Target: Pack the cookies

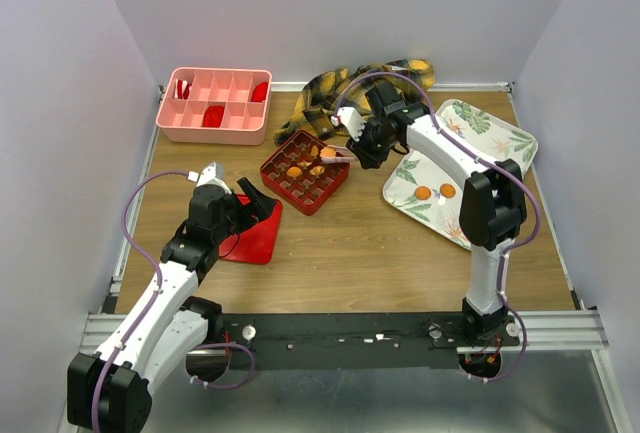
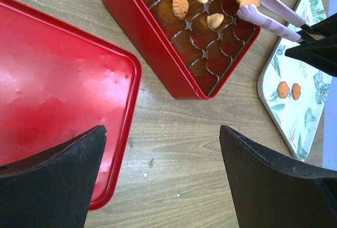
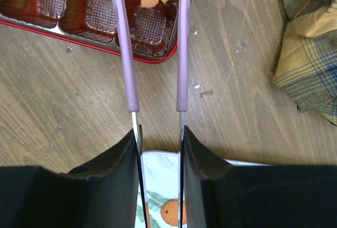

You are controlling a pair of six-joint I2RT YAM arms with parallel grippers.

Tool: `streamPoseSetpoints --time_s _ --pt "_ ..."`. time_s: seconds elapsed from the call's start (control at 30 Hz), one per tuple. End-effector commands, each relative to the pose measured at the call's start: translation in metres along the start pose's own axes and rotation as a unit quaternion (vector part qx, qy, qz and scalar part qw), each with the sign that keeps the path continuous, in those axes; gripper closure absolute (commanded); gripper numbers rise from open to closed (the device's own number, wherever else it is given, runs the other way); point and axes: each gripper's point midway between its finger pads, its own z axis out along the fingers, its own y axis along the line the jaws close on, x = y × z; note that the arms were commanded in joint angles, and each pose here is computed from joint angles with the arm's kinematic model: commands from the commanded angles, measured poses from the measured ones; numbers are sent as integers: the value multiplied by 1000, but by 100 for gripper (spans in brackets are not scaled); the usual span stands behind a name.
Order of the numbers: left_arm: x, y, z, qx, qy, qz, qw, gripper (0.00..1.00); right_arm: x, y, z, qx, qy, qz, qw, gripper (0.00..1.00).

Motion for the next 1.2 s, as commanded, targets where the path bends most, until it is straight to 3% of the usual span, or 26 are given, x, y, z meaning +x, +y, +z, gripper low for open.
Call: streamPoseSetpoints --time_s 0.0,0.57,1.17 --pt "-12 -5 -3 5 -20 3 1000 1 -8 -9 -1 18 -2 -2 1000 58" --pt "-13 -5 -4 5 -21 3 1000 1 -9 -8 0 15 1 -1 1000 54" --pt "-14 -6 -4 6 -21 6 1000 1 -22 19 -47 -1 -44 32 999 56"
